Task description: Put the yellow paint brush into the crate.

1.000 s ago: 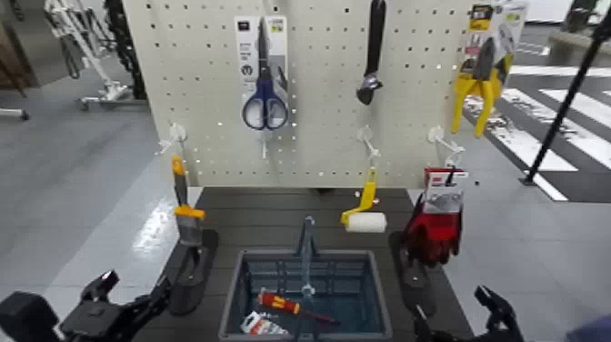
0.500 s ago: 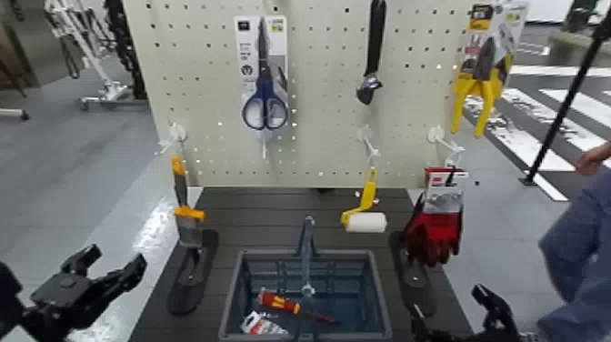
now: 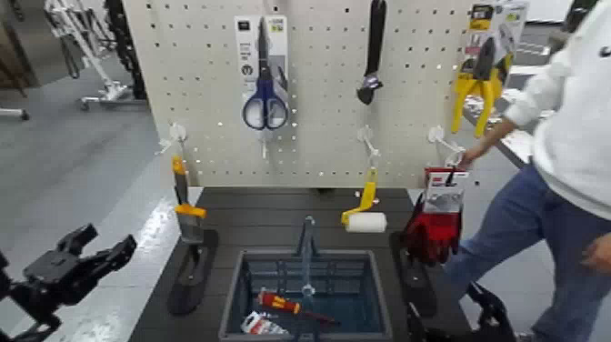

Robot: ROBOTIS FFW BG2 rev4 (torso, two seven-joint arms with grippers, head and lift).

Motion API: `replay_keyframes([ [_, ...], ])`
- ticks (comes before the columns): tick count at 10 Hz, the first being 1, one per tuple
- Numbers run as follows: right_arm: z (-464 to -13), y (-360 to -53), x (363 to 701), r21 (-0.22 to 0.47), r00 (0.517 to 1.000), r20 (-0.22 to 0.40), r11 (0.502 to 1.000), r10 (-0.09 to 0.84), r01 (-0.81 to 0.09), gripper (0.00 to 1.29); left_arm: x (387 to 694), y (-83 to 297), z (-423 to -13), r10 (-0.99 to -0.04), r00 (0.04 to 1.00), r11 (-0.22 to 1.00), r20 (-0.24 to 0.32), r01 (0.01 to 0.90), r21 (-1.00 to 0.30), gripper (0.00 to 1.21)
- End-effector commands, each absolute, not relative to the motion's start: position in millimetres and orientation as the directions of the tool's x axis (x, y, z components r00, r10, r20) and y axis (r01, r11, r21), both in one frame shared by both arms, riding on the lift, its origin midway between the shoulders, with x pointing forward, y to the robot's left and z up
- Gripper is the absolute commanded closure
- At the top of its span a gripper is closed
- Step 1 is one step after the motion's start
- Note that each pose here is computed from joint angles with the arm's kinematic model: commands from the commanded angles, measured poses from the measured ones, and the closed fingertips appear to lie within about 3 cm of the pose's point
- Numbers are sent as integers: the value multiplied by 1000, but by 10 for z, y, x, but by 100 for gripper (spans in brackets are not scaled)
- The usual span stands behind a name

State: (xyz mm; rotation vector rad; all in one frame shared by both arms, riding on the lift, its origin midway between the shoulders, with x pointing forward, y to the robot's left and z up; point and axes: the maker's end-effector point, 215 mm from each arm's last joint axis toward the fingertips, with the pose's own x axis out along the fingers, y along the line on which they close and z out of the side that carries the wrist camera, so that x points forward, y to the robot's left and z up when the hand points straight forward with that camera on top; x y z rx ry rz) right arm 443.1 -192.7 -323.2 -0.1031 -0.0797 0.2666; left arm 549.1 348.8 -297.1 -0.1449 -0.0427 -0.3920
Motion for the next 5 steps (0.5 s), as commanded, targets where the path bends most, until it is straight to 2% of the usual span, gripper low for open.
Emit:
replay_keyframes([
  [1, -3228, -1887, 4459, -106, 959, 66, 958, 275, -267, 14, 5708, 3448, -2872, -429, 900, 892, 82, 436, -117, 21],
  [5, -3231, -1809, 4496, -95, 955, 67, 955, 288, -281, 14, 5951, 3383, -2866, -498, 864, 856, 76, 503, -115, 28],
])
